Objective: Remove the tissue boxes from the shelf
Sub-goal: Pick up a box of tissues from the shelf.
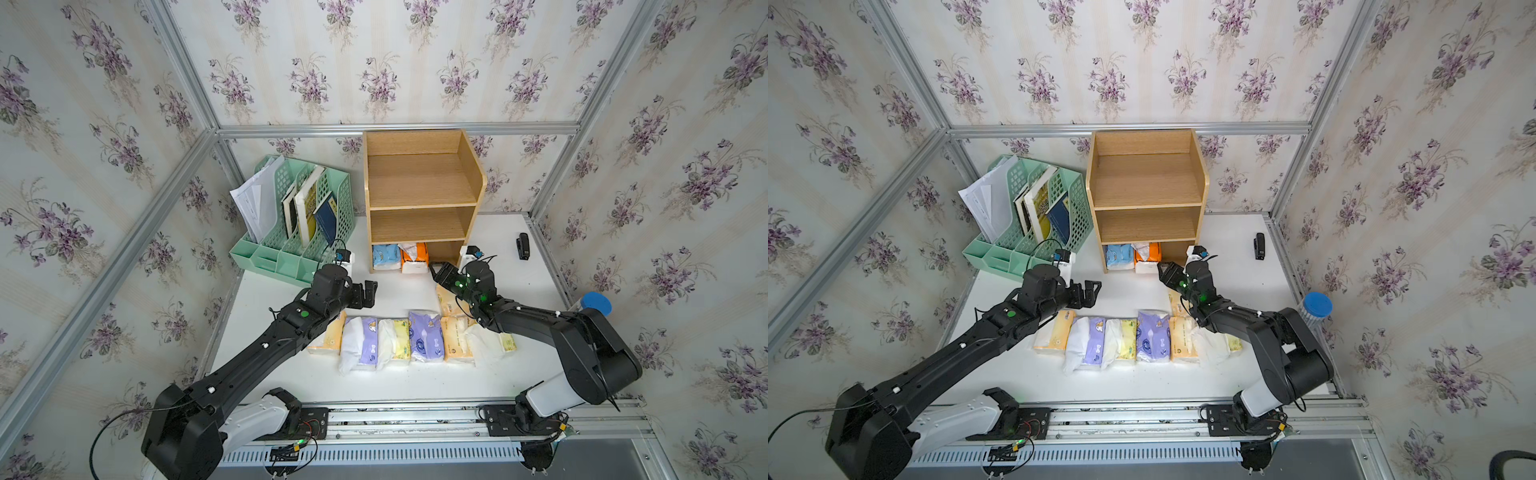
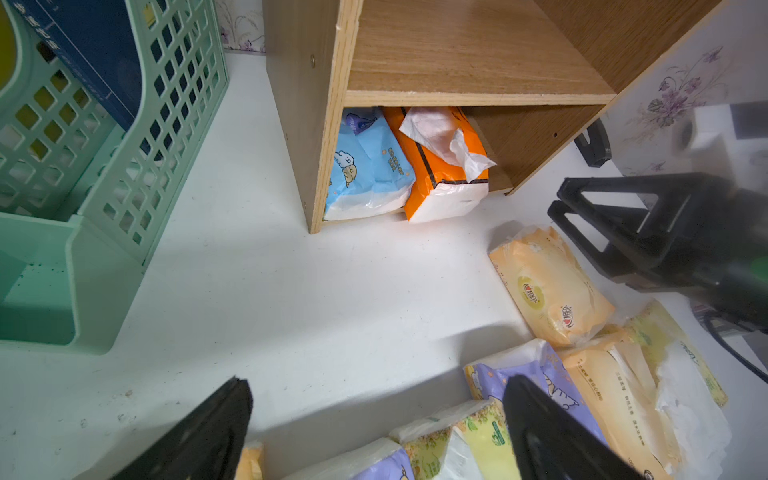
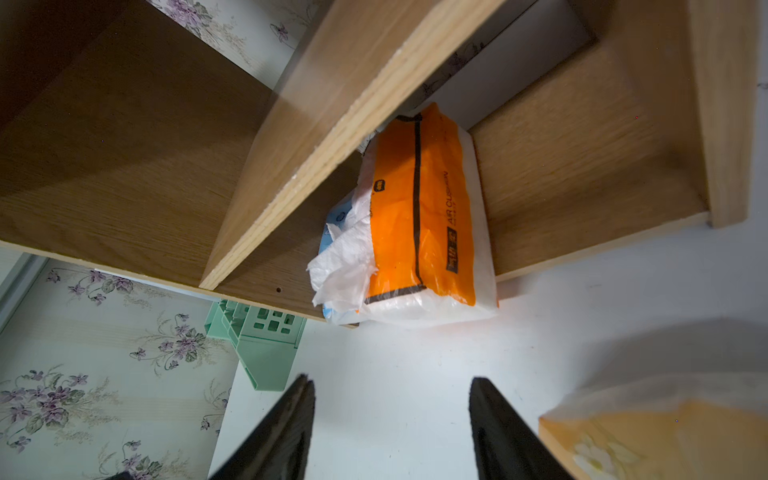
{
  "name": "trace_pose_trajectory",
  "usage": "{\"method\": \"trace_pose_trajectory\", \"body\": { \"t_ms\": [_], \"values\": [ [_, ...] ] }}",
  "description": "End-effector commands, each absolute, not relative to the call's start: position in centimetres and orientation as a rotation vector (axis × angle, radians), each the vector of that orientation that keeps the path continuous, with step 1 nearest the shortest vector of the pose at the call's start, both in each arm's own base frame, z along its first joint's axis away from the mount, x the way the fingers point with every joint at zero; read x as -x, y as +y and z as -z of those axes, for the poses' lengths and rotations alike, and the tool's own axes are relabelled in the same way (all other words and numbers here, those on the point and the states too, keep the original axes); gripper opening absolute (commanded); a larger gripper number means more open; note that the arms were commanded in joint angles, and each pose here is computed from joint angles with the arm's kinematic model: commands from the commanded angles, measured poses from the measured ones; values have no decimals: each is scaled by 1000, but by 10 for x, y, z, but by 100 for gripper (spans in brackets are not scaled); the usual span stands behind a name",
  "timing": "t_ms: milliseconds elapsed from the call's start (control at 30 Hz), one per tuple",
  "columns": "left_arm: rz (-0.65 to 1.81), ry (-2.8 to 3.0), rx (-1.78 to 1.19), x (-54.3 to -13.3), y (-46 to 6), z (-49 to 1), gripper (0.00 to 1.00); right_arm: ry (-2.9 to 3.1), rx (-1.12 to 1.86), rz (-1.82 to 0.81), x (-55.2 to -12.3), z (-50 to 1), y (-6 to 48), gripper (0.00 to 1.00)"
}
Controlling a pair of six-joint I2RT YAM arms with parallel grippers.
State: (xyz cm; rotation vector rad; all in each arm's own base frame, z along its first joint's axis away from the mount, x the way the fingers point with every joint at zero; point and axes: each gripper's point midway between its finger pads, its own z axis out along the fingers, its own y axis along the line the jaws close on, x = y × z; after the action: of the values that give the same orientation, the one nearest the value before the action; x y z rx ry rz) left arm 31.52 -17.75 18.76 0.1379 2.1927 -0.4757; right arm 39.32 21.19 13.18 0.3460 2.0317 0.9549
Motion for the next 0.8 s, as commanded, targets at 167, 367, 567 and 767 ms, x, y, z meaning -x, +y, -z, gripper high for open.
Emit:
{"method": "trace_pose_trajectory", "body": {
  "t_ms": [167,367,567,767],
  "values": [
    [491,2154,-129,-323,-180,-194,99,2005,-321,-918,-420,-122,221,64],
    [489,2159,-126,-325,-180,-192,99,2002,-323,-917,-432,-115,227,65],
    [500,2168,-125,-324,-182,-189,99,2044,-328,-871,-439,-95,231,65],
    [514,2173,-121,-324,-184,-186,99,2089,-316,-851,-443,-79,239,59]
  ]
}}
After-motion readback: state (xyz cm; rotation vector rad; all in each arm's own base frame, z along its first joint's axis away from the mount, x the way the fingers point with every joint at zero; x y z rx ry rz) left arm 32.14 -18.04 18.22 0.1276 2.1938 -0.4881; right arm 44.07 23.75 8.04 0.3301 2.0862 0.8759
